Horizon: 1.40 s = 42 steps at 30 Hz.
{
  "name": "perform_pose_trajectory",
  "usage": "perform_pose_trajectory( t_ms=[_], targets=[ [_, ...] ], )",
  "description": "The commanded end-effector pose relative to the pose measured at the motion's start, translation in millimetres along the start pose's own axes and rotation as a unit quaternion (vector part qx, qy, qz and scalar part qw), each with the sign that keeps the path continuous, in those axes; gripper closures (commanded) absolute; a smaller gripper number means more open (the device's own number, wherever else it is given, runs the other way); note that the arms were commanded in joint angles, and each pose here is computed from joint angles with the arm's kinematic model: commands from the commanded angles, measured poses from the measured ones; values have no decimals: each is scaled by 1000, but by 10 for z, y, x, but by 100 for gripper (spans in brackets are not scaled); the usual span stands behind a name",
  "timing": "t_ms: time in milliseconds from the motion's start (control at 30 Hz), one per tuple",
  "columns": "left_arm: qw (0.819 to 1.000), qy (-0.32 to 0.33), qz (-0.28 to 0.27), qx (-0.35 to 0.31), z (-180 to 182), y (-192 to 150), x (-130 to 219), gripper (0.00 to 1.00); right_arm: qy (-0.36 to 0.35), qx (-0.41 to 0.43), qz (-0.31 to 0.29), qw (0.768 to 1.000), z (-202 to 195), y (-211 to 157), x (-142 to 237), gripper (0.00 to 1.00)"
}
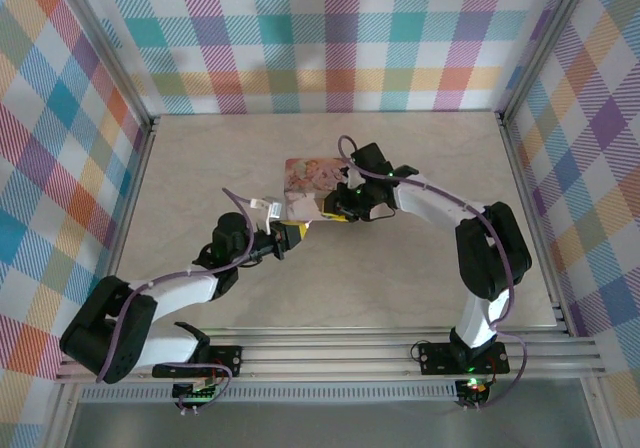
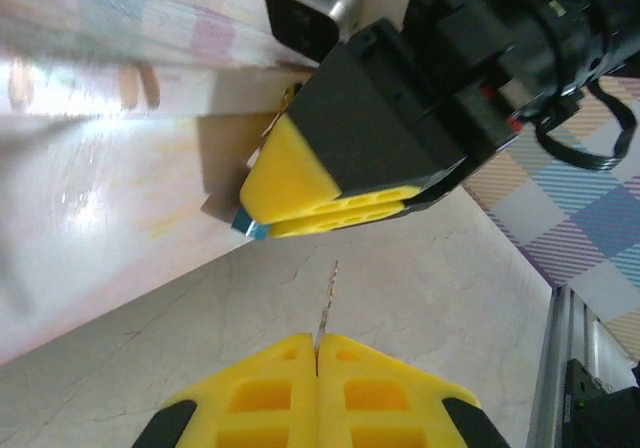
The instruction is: Unlock the padlock with the key
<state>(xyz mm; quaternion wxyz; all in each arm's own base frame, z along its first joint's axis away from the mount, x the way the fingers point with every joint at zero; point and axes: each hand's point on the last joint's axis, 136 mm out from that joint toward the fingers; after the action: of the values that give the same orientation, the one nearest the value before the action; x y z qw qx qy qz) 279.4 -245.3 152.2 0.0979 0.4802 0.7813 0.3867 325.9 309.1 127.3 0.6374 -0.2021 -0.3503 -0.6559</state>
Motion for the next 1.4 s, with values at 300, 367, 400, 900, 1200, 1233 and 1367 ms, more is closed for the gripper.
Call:
perform_pose_trajectory(
  t_ms=[300, 367, 400, 900, 1200, 1233, 1367],
  targets=[
    [999, -47, -14, -10, -84, 44, -153, 100, 99, -17, -9, 995, 448, 71, 292, 100],
    [999, -51, -13, -11, -70, 24, -182, 100, 107, -20, -7, 994, 471, 76, 304, 100],
    [998, -55, -15, -11, -68, 21, -190, 100, 110, -20, -6, 994, 484, 80, 312, 100],
    [997, -76, -28, -2, -27, 92, -366, 100, 112, -25, 4, 993, 497, 21, 372, 100],
    [996, -79, -33, 4, 7, 128, -450, 100, 115, -25, 4, 993, 522, 27, 384, 100],
    [996, -79, -34, 4, 10, 129, -451, 100, 116, -26, 4, 993, 521, 24, 384, 100],
    [996, -77, -38, 3, 18, 133, -443, 100, 116, -27, 5, 993, 512, 19, 379, 100]
  ],
)
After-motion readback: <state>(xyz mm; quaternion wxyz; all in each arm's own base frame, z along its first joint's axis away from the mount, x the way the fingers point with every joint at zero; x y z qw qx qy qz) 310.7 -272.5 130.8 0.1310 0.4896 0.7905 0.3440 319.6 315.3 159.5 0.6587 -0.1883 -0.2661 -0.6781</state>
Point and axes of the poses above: each hand's point on the last joint's axis, 136 mm out from that joint toward the fingers, its own x axis back along the fingers, its own z axis along the line the jaws close on, y = z × x, and after that the axes turned 9 degrees about x, right-handed
